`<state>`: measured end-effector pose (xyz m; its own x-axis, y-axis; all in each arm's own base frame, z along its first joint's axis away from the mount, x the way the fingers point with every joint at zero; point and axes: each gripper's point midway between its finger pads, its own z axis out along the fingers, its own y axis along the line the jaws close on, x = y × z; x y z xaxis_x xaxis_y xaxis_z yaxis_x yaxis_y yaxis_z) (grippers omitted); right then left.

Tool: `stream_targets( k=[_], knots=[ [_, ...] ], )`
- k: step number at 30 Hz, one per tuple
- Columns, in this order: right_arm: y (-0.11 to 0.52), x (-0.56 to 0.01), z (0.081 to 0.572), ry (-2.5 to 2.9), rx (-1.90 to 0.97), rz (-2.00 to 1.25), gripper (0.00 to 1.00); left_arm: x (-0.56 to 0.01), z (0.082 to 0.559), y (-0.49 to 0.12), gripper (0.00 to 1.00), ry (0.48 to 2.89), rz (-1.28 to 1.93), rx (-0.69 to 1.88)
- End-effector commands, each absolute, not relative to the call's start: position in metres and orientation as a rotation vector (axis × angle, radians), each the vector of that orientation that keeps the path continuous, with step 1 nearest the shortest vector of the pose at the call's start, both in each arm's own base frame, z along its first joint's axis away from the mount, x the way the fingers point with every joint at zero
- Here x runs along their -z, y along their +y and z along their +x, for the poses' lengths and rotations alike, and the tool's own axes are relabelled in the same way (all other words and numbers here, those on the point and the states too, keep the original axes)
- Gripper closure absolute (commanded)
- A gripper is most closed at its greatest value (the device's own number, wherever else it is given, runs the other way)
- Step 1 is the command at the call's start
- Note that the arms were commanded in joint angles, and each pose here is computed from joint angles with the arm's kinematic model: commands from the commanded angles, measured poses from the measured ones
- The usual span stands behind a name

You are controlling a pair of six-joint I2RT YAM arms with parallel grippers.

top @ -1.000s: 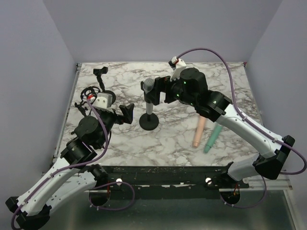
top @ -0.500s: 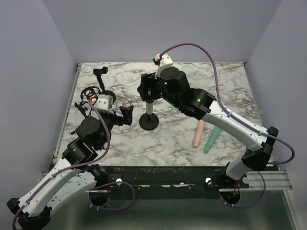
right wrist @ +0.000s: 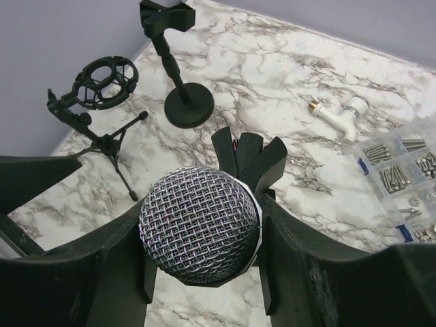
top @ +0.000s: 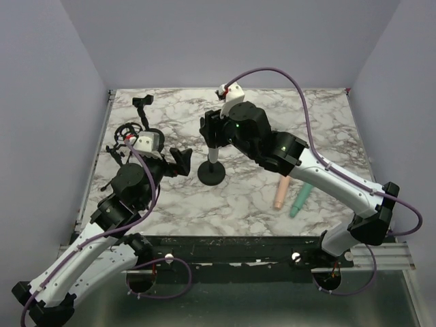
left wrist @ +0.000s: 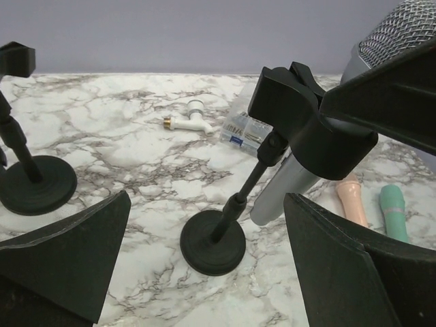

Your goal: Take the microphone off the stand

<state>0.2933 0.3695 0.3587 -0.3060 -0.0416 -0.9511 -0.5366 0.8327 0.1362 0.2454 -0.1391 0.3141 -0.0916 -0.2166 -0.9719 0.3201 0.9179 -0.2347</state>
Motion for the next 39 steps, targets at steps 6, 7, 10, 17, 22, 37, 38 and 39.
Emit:
stream_targets(
  k=[6,7,10,17,22,37,38,39],
  knots=[
    [0.365,-0.367,0.268,1.690,-0.634,-0.738,0.97,-0.321,0.249,-0.170,0.01,1.609,0.192,0.665],
    [0.365,-0.369,0.263,1.674,-0.673,-0.767,0.98,-0.322,0.249,-0.173,0.01,1.603,0.218,0.696],
    [0.364,-0.376,0.253,1.632,-0.794,-0.841,0.99,-0.330,0.249,-0.173,0.01,1.558,0.262,0.772],
    [0.361,-0.373,0.240,1.583,-1.020,-1.042,0.99,-0.352,0.234,-0.182,0.01,1.353,0.466,0.926],
    [0.363,-0.362,0.226,1.555,-1.056,-1.218,0.99,-0.357,0.235,-0.185,0.01,1.317,0.576,1.000],
    [0.366,-0.363,0.214,1.504,-1.121,-1.295,0.99,-0.349,0.241,-0.189,0.02,1.142,1.010,1.090],
    [0.367,-0.362,0.215,1.506,-1.120,-1.295,0.99,-0.347,0.242,-0.189,0.01,1.145,1.030,1.100],
    [0.367,-0.361,0.215,1.510,-1.122,-1.295,0.99,-0.346,0.243,-0.190,0.01,1.144,1.052,1.110]
  ],
)
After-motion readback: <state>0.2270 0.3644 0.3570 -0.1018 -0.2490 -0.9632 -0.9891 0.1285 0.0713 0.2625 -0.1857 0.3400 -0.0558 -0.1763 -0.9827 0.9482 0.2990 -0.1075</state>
